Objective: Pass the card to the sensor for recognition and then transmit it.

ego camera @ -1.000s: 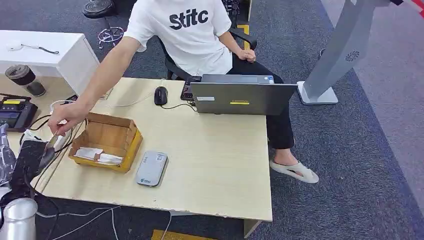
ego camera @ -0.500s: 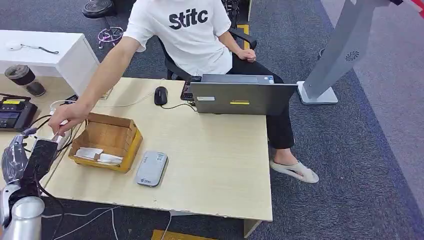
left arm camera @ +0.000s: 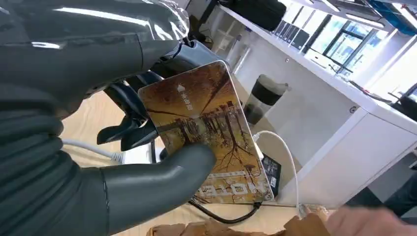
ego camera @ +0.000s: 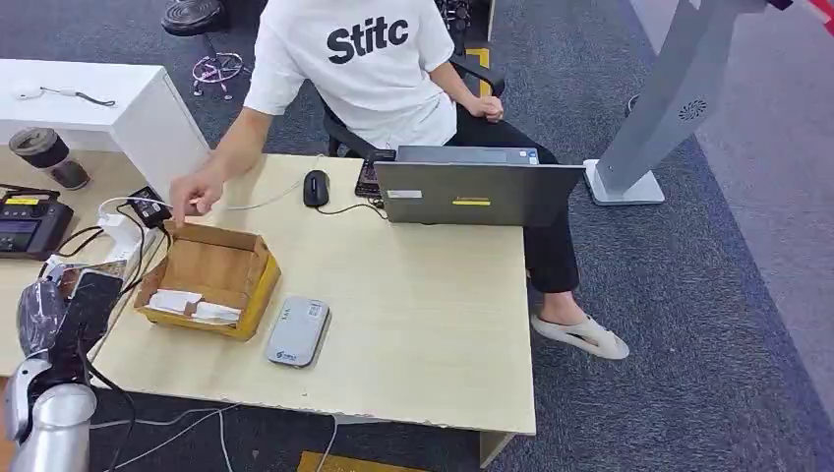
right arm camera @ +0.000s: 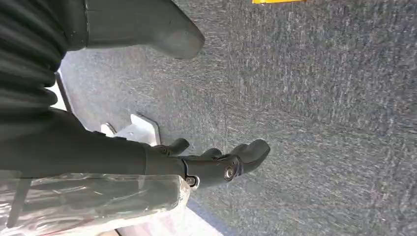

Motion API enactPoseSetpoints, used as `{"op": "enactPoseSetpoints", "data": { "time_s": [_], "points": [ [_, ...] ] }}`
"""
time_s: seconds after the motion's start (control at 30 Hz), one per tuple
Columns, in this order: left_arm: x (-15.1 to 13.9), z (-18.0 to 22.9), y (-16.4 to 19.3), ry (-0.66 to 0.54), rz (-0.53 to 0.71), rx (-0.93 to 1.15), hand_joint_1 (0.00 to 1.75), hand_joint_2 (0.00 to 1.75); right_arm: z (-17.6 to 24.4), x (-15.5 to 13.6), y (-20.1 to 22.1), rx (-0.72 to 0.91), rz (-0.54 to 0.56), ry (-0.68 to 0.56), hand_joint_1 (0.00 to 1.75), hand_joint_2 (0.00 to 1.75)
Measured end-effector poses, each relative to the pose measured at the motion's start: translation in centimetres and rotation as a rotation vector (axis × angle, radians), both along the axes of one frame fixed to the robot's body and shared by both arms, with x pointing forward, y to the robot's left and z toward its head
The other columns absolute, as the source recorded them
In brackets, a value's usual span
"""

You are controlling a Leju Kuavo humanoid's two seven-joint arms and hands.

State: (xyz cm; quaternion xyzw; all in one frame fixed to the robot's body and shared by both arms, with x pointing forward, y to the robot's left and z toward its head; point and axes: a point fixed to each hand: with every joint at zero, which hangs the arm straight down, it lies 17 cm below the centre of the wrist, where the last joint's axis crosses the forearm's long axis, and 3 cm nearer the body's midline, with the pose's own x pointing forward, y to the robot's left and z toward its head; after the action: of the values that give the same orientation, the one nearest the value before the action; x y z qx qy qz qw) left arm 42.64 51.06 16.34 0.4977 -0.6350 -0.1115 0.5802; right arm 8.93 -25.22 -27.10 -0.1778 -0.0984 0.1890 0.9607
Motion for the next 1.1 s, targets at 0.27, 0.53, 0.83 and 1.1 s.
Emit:
{"op": "enactPoseSetpoints", "data": {
  "time_s": [0.27,0.53,0.83,1.1],
  "points": [
    [0.9,0.1,-1.8,-0.002,-0.038,0.004,1.75,1.75,0.0,0.0,-0.1,-0.001,0.004,0.0,0.0,1.75],
    [4.6,1.4,-10.2,-0.028,-0.204,-0.008,1.75,1.75,0.0,0.1,0.0,0.002,0.017,-0.001,0.0,1.75],
    [7.0,3.6,-20.0,-0.068,-0.379,-0.014,1.75,1.75,0.0,0.3,0.0,0.001,0.02,-0.007,0.0,1.75],
    [7.7,2.7,-27.0,0.037,-0.528,0.043,1.75,1.75,0.0,0.1,0.0,-0.001,0.019,0.0,0.0,1.75]
  ]
}}
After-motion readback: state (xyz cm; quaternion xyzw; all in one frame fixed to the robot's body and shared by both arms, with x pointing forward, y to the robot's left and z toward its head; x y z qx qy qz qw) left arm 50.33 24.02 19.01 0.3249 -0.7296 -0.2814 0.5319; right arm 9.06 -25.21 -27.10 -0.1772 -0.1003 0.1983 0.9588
